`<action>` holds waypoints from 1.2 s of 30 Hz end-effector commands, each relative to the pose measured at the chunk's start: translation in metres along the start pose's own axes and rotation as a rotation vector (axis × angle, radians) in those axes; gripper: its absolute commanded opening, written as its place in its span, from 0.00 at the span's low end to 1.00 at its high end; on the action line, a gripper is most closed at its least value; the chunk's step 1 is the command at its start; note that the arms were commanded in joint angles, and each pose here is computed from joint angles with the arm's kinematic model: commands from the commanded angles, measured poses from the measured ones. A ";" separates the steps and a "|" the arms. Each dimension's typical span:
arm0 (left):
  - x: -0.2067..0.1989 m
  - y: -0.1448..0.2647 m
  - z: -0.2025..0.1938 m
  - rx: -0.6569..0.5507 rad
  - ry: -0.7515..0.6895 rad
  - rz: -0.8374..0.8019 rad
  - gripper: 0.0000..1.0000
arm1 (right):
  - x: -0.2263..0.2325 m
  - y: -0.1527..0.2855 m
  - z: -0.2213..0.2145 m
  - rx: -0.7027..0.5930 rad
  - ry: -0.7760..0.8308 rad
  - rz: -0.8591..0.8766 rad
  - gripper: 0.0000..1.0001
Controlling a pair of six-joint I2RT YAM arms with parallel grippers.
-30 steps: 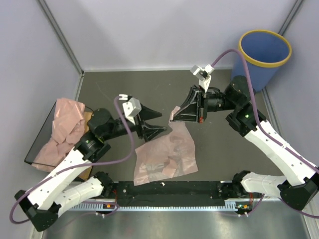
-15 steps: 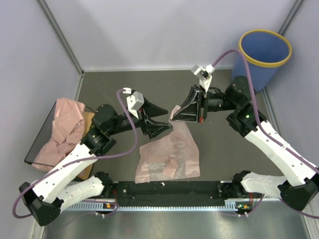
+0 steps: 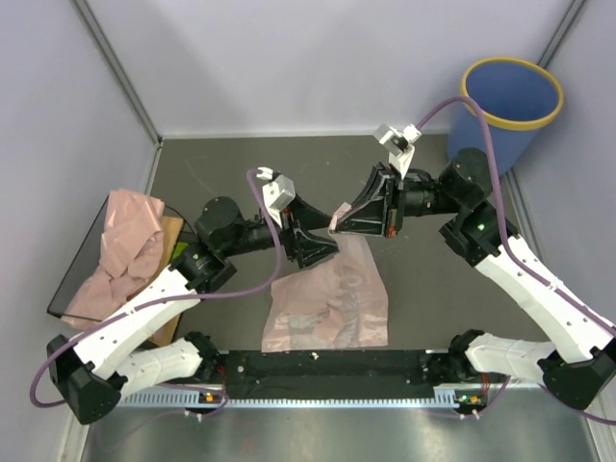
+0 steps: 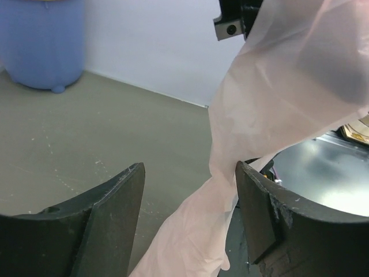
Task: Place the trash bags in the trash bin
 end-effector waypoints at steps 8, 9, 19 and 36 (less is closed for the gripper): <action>-0.002 0.002 -0.032 0.112 -0.058 -0.023 0.77 | 0.021 0.004 0.012 -0.041 0.084 0.028 0.00; 0.000 0.002 -0.036 0.129 -0.061 -0.018 0.77 | 0.022 0.004 0.013 -0.043 0.085 0.029 0.00; 0.024 0.014 -0.086 0.308 -0.110 0.064 0.73 | 0.035 0.010 0.028 -0.082 0.107 0.021 0.00; -0.006 0.032 -0.043 0.235 -0.177 -0.145 0.01 | -0.018 0.048 -0.013 -0.081 0.049 -0.238 0.00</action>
Point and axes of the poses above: each gripper's point midway between its finger pads, its own y axis back along the fingers, its own x axis along the line the jaws close on, z = x × y, the point moved 1 cm from there along y, back along the fingers, and after that the axes turned 3 degrees about -y, right-handed, at the moved point
